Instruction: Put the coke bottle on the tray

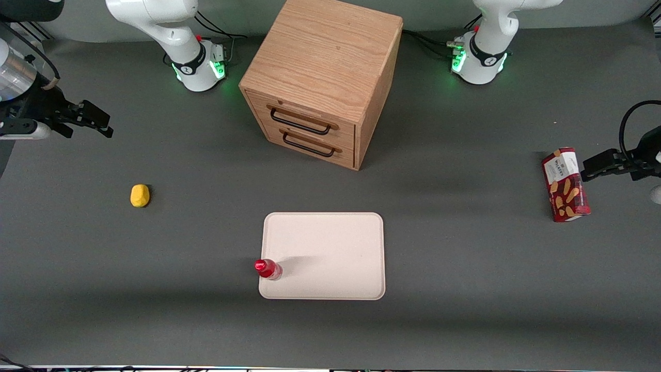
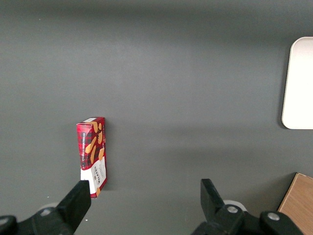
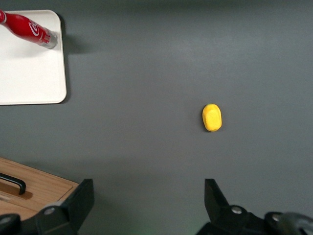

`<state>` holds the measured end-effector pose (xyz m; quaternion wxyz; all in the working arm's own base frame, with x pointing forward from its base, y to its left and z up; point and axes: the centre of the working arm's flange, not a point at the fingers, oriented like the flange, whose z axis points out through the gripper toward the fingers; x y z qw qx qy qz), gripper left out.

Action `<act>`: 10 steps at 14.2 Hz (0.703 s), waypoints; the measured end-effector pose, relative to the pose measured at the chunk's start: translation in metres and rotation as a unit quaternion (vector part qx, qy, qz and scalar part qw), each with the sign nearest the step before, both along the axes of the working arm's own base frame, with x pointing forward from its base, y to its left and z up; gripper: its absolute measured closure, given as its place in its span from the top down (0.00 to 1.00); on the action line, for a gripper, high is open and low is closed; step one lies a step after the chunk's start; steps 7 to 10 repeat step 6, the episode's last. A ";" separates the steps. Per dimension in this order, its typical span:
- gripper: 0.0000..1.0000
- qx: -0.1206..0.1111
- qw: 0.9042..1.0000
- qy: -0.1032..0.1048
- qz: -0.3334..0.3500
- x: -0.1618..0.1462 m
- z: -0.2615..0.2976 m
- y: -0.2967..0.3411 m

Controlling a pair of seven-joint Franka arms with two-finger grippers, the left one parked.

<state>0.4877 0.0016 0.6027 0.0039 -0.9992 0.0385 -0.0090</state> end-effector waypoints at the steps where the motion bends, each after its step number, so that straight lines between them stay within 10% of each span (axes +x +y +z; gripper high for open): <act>1: 1.00 0.001 1.000 0.002 -0.009 0.002 0.008 0.001; 10: 1.00 0.008 0.999 0.024 -0.024 0.012 0.019 0.007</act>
